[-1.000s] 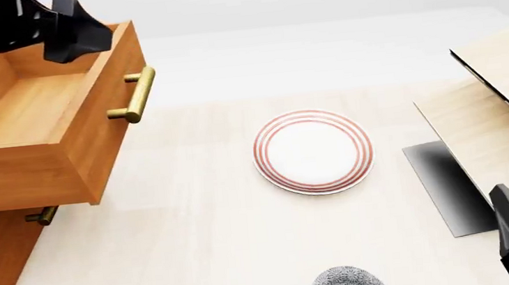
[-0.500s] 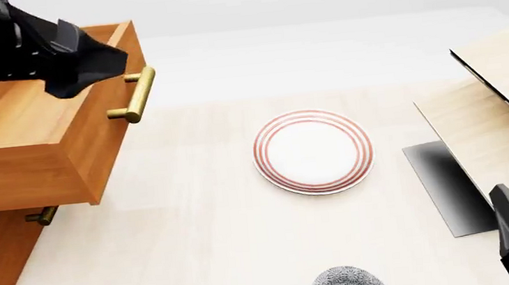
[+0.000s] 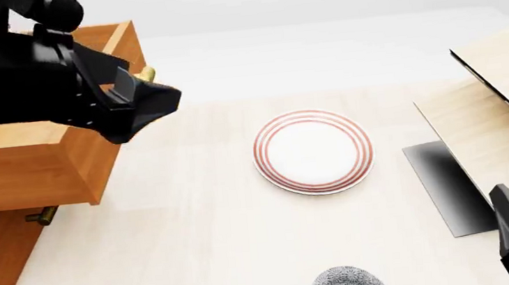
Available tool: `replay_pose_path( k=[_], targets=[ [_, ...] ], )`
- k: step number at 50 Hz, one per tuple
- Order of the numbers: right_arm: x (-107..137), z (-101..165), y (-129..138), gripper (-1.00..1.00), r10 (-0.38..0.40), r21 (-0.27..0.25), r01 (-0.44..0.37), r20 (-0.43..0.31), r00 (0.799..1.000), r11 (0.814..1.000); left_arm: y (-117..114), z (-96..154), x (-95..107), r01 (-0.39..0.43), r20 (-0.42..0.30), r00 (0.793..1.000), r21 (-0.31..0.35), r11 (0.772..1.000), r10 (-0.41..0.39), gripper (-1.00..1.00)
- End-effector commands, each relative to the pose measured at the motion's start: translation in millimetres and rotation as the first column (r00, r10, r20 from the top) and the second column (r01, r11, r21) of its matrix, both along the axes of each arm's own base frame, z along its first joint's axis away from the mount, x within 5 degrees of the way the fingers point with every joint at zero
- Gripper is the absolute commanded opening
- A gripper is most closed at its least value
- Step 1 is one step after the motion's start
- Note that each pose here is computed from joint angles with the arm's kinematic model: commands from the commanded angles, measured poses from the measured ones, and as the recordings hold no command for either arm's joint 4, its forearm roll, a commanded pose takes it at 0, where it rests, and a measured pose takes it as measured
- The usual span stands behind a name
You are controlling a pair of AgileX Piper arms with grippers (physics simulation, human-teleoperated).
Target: Open the top drawer of the cabinet and put the bowl in it.
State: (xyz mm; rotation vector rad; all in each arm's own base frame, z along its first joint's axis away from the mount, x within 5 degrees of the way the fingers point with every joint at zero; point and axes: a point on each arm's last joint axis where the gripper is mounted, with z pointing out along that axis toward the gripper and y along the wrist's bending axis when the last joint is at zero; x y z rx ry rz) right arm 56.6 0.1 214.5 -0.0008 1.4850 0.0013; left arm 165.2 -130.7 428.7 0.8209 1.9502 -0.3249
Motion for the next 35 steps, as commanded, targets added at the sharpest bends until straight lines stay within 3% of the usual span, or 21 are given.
replay_pose_path(
  k=[1,11,19,29,35],
  targets=[
    [0,0,0,1.00,0.000,-0.001,0.000,0.000,1.000,1.000,-25,-18,-2,0.070,-0.020,0.997,-0.030,0.997,-0.070,1.00],
    [0,0,0,1.00,-0.001,0.000,0.001,0.000,1.000,1.000,-43,-29,-2,0.104,-0.030,0.994,-0.071,0.992,-0.106,1.00],
    [0,0,0,1.00,0.000,0.000,0.000,0.000,1.000,1.000,-40,-36,-5,0.069,-0.058,0.995,-0.125,0.990,-0.077,1.00],
    [0,0,0,1.00,-0.001,-0.001,0.001,0.001,1.000,1.000,-43,-52,-6,0.067,-0.074,0.994,-0.135,0.989,-0.077,1.00],
    [0,0,0,1.00,-0.001,-0.001,0.001,0.001,1.000,1.000,-57,-68,-3,0.094,-0.098,0.990,-0.117,0.989,-0.106,1.00]
  ],
)
